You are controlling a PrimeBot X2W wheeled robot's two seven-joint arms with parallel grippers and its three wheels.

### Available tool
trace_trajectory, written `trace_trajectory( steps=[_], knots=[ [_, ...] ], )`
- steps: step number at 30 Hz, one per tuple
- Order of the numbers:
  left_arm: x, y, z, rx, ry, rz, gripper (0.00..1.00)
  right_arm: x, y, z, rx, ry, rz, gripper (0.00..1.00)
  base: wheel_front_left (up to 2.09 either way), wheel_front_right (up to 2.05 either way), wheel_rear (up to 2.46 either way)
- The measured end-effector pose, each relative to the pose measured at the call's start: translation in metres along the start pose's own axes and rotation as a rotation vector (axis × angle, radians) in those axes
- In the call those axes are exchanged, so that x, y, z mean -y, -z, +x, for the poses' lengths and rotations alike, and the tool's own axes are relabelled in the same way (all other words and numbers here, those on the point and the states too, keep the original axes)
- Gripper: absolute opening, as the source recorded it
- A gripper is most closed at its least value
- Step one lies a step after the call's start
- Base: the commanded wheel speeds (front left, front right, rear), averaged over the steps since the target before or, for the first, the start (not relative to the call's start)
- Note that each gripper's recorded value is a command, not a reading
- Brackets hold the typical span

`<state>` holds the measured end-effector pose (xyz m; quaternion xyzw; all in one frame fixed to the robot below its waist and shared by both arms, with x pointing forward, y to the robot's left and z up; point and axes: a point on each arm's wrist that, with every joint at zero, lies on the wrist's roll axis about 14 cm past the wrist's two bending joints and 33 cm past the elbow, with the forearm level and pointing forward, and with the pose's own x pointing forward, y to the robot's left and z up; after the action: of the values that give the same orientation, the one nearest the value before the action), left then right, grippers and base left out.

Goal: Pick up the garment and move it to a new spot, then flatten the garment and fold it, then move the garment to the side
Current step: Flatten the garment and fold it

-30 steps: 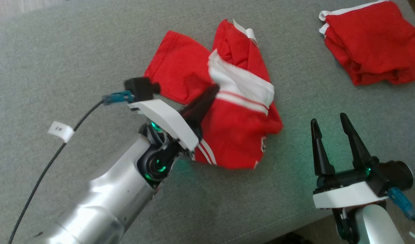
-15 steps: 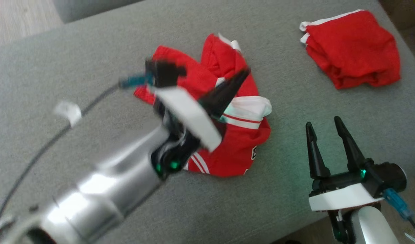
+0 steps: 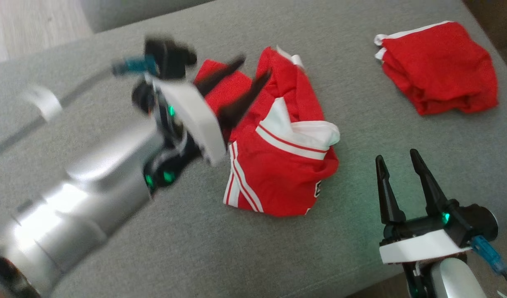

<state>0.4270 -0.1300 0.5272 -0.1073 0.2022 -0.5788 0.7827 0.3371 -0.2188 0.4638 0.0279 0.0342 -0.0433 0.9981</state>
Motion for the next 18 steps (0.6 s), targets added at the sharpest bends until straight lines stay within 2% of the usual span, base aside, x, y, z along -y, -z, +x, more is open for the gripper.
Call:
trace_trajectory(
  steps=[5, 9, 13, 18],
  knots=[
    [-0.015, 0.074, 0.014, -0.126, -0.11, -0.105, 1.0, -0.006, 0.01, 0.013, -0.03, -0.025, -0.014, 1.0, 0.0, 0.0, 0.0],
    [-0.008, 0.083, 0.03, -0.121, -0.116, -0.128, 1.0, -0.009, 0.014, 0.023, -0.041, -0.036, -0.017, 1.0, 0.0, 0.0, 0.0],
    [-0.019, 0.095, 0.034, -0.145, -0.162, -0.121, 1.0, -0.012, 0.012, 0.033, -0.031, -0.049, -0.029, 1.0, 0.0, 0.0, 0.0],
    [-0.018, 0.09, 0.04, -0.107, -0.156, -0.124, 1.0, -0.01, 0.012, 0.031, -0.033, -0.044, -0.03, 1.0, 0.0, 0.0, 0.0]
  ],
)
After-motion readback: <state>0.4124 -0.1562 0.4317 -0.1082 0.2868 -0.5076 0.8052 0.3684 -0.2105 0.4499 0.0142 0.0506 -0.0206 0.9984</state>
